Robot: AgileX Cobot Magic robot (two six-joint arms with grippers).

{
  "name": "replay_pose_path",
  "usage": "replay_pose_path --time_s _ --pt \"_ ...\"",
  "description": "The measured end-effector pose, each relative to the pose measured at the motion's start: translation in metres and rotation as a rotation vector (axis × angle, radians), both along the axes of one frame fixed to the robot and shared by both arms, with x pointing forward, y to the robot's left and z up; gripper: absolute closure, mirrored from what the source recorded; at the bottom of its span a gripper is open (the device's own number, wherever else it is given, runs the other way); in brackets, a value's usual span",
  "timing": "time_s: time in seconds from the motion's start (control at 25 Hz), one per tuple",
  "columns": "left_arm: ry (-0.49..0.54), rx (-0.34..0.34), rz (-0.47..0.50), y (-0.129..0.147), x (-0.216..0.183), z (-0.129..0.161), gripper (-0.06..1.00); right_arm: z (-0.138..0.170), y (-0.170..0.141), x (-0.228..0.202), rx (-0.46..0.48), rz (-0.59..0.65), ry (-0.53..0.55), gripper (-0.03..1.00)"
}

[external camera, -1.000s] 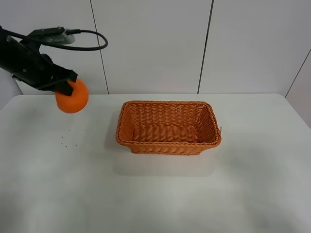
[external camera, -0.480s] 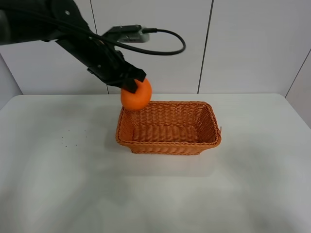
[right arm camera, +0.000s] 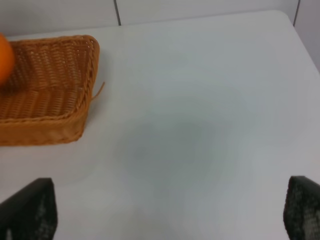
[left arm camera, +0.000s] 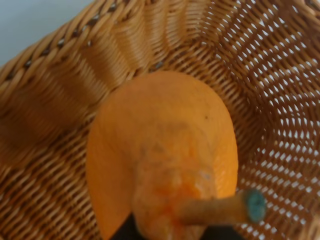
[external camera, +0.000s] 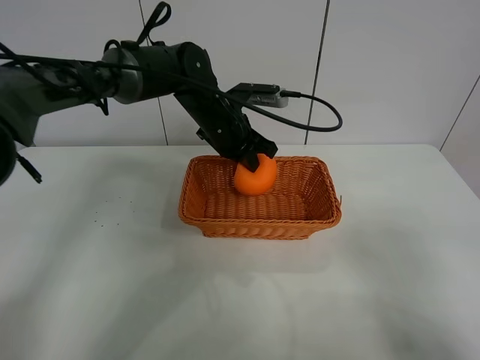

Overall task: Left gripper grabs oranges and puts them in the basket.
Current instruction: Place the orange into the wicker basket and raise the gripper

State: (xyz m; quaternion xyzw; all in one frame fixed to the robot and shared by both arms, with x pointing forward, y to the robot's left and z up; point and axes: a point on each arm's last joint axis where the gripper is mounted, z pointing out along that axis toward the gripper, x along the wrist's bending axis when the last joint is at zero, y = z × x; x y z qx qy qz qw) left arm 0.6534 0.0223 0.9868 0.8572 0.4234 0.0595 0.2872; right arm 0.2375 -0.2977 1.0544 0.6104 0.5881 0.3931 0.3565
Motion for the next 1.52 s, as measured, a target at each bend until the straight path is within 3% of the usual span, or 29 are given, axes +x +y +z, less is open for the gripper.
replay_pose_path --time_s 0.6,1.12,1.2,1.44,1.52 --pt "0.101 0.026 0.005 -0.01 0.011 -0.055 0.82 0.0 0.0 0.0 0.0 0.0 0.0 0.27" --pt "0.12 0.039 -0.007 -0.01 0.01 -0.061 0.8 0.0 0.0 0.0 0.0 0.0 0.0 0.27" --pt "0.124 0.043 -0.013 -0.009 0.01 -0.061 0.7 0.0 0.0 0.0 0.0 0.0 0.0 0.27" --pt "0.123 0.055 -0.023 -0.009 0.01 -0.058 0.18 0.0 0.0 0.0 0.0 0.0 0.0 0.27" --pt "0.119 0.062 -0.03 -0.009 0.011 -0.054 0.08 0.0 0.0 0.0 0.0 0.0 0.0 0.27"
